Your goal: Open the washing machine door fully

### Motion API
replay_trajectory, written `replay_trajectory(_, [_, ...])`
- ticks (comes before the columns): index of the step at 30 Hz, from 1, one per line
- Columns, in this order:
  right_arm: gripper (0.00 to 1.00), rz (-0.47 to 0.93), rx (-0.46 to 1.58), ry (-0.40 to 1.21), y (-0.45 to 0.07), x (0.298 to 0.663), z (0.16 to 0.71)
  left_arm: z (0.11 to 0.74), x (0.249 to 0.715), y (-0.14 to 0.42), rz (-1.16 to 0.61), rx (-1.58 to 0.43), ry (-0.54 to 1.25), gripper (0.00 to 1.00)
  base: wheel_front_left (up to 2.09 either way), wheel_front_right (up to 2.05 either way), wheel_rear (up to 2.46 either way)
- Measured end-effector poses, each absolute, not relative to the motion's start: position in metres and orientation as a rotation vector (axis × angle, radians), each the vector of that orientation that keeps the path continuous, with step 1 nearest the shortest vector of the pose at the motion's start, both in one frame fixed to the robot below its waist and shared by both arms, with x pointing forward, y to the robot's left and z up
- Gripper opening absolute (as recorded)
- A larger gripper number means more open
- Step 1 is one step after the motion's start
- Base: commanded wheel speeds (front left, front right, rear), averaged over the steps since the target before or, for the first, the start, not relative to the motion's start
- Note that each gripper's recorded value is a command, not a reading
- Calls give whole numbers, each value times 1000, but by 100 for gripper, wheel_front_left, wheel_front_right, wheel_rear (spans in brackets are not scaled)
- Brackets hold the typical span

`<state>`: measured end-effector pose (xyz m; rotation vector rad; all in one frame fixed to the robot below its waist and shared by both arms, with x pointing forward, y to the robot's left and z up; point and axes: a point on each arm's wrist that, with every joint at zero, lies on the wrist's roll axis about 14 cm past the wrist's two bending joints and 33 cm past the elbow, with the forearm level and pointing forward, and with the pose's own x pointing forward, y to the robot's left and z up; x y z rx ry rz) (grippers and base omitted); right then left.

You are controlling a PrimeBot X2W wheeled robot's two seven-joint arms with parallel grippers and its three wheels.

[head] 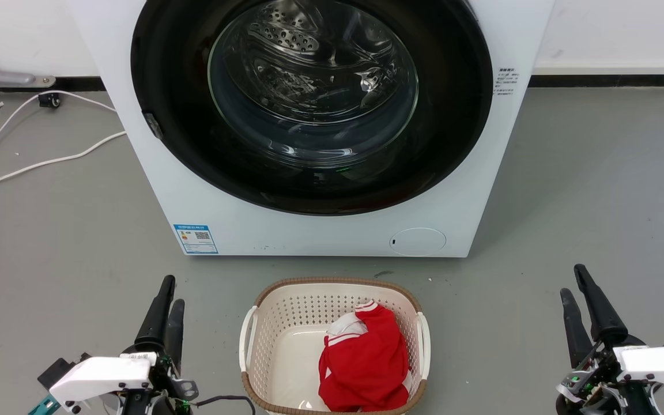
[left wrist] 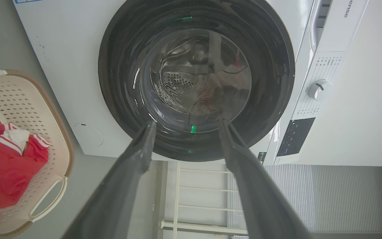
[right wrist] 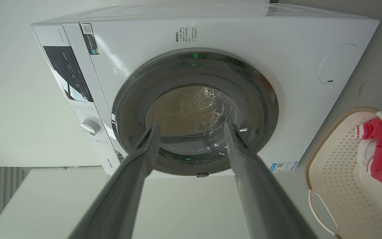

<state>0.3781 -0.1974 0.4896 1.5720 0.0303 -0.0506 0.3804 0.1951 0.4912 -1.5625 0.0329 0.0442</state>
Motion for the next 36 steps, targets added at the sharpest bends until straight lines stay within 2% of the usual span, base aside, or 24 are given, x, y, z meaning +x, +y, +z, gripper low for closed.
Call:
replay_trajectory(8, [100, -34, 1485, -1, -197, 379, 500, 505, 382, 198, 32, -1479, -17, 100, 0, 0, 0])
replay_trajectory(27, [100, 2, 991, -103, -202, 378, 533, 542, 386, 199, -20, -1039, -120, 100, 0, 0, 0])
replay_trajectory(36, [100, 26, 746, -102, -195, 373, 537, 546, 389, 197, -27, -840, -135, 100, 0, 0, 0])
